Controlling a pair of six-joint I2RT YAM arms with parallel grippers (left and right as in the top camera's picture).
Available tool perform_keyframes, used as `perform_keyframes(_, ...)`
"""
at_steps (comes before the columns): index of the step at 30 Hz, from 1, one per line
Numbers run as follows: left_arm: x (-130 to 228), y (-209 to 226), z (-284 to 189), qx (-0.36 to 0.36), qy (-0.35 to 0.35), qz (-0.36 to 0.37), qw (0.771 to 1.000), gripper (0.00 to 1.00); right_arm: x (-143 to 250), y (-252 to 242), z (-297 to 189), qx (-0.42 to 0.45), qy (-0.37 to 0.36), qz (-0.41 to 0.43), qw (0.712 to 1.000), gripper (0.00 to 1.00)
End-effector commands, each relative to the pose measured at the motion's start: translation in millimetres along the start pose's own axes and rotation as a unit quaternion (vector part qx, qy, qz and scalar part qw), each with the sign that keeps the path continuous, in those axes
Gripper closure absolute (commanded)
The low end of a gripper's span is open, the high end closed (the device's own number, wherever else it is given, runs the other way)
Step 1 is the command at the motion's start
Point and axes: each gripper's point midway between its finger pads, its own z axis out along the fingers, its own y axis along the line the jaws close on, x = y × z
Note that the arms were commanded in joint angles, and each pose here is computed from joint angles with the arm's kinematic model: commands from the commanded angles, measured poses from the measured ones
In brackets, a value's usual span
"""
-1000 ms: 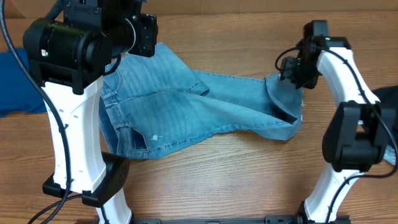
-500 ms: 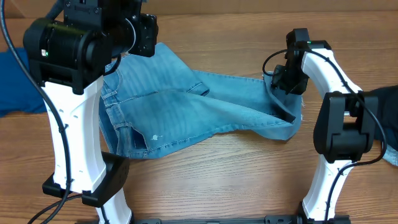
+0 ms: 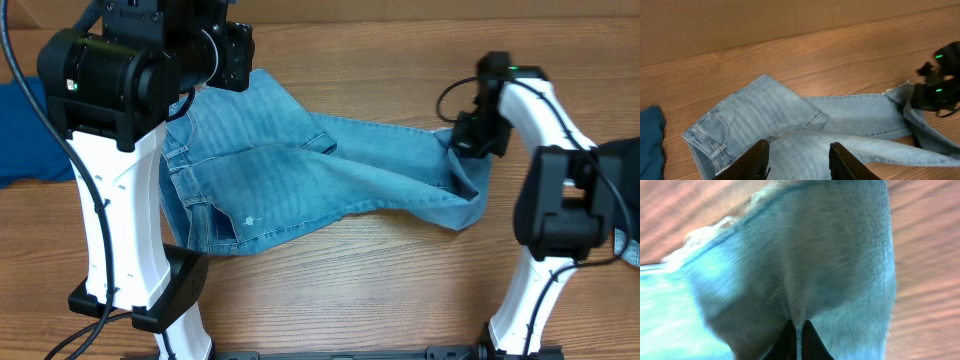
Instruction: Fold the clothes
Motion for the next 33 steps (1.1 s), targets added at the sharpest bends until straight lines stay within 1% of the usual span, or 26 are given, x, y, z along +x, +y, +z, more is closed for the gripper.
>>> perform_keyframes(1,-2.6,0.4,-14.0,-0.003,-0.017,-0.005,1.000,0.57,-13.5,0.0,-85.5,-0.110,-0.073,0.024,0.991,0.96)
perform_keyframes(4,-2.6,0.4,-14.0,-0.003,-0.017,-0.005,1.000,0.57,-13.6,-23.5,-117.8,-0.133,-0.097,0.055,0.985,0.96)
perform_keyframes(6,-2.6,0.4,-14.0,-0.003,-0.017,-0.005,1.000,0.57,-9.5,-41.5,-127.6,-0.133,-0.099,0.070,0.984,0.96)
perform_keyframes(14,-2.6,0.4,-14.0,-0.003,-0.017,-0.005,1.000,0.58,27.5,-73.9,-123.6,-0.125,-0.024,0.071,0.989,0.96)
perform_keyframes(16,-2.6,0.4,-14.0,-0.003,-0.017,-0.005,1.000,0.58,31.5,-84.9,-122.9,-0.114,-0.016,0.084,0.990,0.96)
perform_keyframes(18,-2.6,0.4,-14.0,-0.003,-0.017,-0.005,1.000,0.57,33.6,-107.8,-120.9,-0.075,-0.015,0.101,0.992,0.96)
perform_keyframes(20,-2.6,0.4,-14.2,-0.003,-0.017,-0.005,1.000,0.57,39.5,-136.5,-120.1,-0.033,-0.008,0.135,0.990,0.96)
perform_keyframes(23,-2.6,0.5,-14.2,-0.004,-0.017,-0.005,1.000,0.55,42.9,-157.0,-121.3,-0.033,-0.004,0.166,0.986,0.96)
perform_keyframes(24,-2.6,0.4,-14.2,-0.003,-0.017,-0.005,1.000,0.55,43.4,-162.6,-121.6,-0.034,-0.004,0.174,0.984,0.95)
perform_keyframes(25,-2.6,0.4,-14.2,-0.003,-0.017,-0.005,1.000,0.54,43.7,-167.3,-121.9,-0.034,-0.005,0.181,0.983,0.88)
perform_keyframes(26,-2.6,0.4,-14.2,-0.003,-0.017,-0.005,1.000,0.54,43.9,-170.7,-122.1,-0.034,-0.006,0.186,0.982,0.74)
perform_keyframes(29,-2.6,0.4,-14.2,-0.003,-0.017,-0.005,1.000,0.53,43.7,-175.6,-122.4,-0.034,-0.008,0.192,0.981,0.71)
perform_keyframes(31,-2.6,0.4,-14.2,-0.003,-0.017,-0.005,1.000,0.53,43.2,-175.9,-122.4,-0.034,-0.009,0.192,0.981,0.65)
perform_keyframes(33,-2.6,0.5,-14.2,-0.004,-0.017,-0.005,1.000,0.52,43.8,-177.7,-122.3,-0.028,-0.008,0.191,0.981,0.66)
